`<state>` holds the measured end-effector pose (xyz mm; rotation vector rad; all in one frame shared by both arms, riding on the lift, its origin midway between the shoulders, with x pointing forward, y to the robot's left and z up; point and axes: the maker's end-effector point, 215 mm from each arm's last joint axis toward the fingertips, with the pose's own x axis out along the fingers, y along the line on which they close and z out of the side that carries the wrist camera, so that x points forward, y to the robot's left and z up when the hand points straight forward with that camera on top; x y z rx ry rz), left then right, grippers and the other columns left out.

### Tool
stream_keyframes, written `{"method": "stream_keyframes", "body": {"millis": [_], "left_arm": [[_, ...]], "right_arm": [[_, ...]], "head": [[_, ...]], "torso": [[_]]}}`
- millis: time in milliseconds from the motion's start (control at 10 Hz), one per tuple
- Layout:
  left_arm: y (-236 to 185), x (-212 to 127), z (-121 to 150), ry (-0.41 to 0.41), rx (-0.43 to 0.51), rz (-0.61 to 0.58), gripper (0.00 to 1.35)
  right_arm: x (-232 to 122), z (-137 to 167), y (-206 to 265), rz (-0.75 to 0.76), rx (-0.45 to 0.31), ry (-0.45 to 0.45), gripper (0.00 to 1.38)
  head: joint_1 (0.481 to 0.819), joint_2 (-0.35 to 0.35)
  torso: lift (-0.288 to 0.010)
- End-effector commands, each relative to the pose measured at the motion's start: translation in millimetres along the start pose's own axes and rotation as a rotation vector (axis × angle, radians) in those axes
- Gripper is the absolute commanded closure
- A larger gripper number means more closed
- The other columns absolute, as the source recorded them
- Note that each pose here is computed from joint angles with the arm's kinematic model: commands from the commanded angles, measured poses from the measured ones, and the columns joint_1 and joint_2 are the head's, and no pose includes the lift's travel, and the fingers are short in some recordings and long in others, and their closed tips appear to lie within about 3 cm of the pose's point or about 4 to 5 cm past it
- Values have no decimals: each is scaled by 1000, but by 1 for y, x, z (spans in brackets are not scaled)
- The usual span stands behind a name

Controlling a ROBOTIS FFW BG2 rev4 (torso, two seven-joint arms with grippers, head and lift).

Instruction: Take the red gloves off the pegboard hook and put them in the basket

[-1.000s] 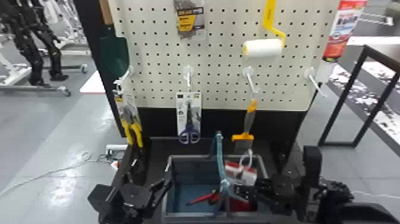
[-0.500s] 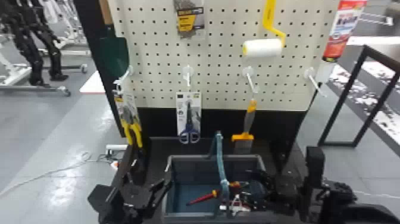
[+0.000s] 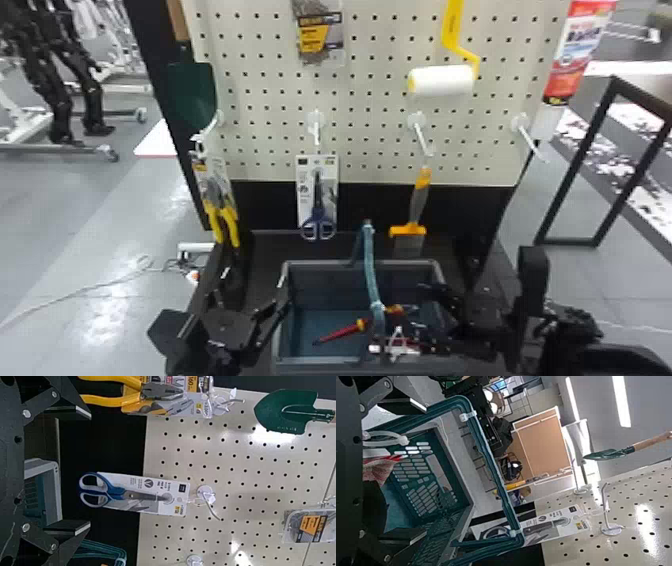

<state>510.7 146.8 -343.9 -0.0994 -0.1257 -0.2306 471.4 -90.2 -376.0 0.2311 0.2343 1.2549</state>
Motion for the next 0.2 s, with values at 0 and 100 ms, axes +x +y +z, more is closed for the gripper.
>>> {"method": "stream_keyframes", "body": {"millis": [0,100], "left_arm": [[-1,1,1,-2,0,-1,320],[-1,1,1,-2,0,-1,320]], "right_arm": [[0,0,0,-1,1,0,208],[-1,0,-1,-3,1,-1,208]], "head": [[549,0],[549,0]], "torso": [[-100],[-100]]}}
